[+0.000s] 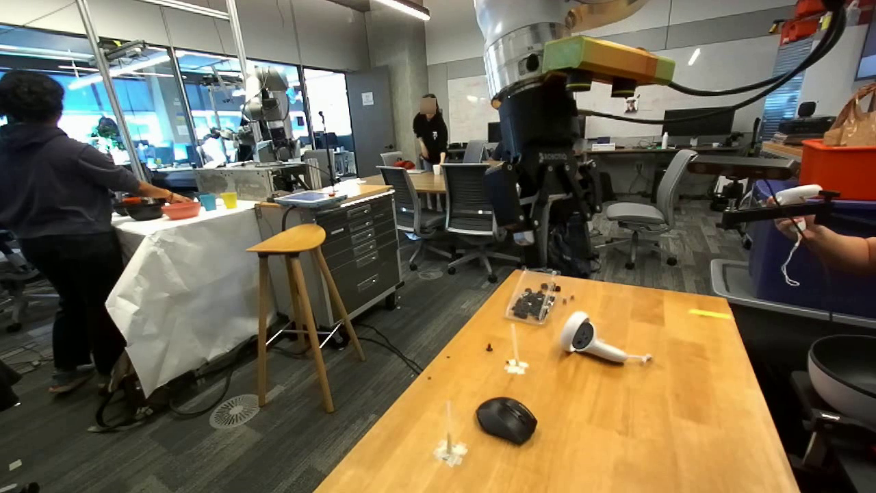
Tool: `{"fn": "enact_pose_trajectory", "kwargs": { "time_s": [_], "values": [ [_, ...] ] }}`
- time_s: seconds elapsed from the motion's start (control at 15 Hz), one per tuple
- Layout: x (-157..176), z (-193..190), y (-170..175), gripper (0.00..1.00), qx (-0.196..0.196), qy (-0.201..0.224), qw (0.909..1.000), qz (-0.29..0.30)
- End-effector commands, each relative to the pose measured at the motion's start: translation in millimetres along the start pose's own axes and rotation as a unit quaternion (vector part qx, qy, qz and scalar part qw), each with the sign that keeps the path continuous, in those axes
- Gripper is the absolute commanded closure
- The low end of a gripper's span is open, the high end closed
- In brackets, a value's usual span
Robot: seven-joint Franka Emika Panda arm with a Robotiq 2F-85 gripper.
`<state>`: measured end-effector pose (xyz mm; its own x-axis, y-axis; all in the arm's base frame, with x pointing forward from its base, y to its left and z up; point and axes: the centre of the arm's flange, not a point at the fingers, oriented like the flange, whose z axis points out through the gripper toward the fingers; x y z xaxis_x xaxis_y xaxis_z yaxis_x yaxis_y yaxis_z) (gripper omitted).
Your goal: Press on the mouse
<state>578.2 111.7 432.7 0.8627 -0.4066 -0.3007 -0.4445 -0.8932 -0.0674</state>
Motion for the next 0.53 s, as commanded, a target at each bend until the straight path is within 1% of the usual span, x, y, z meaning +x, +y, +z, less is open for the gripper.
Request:
{"fn": "enact_pose_trajectory", "kwargs": {
  "time_s": [0.0, 0.13, 0.27, 0.33, 0.47],
  "values": [
    [-8.9, -12.5, 1.7, 0.00, -0.005, -0.008, 0.9996, -0.028],
    [-10.9, -12.0, 4.3, 0.00, -0.012, -0.017, 0.9988, -0.045],
    [-11.6, -12.2, 9.3, 0.00, -0.037, -0.021, 0.9982, -0.042],
    [-6.4, 1.3, 4.9, 0.00, -0.022, -0.018, 0.9991, -0.030],
    [-7.3, 2.2, 6.7, 0.00, -0.030, -0.022, 0.9988, -0.031]
  ]
}}
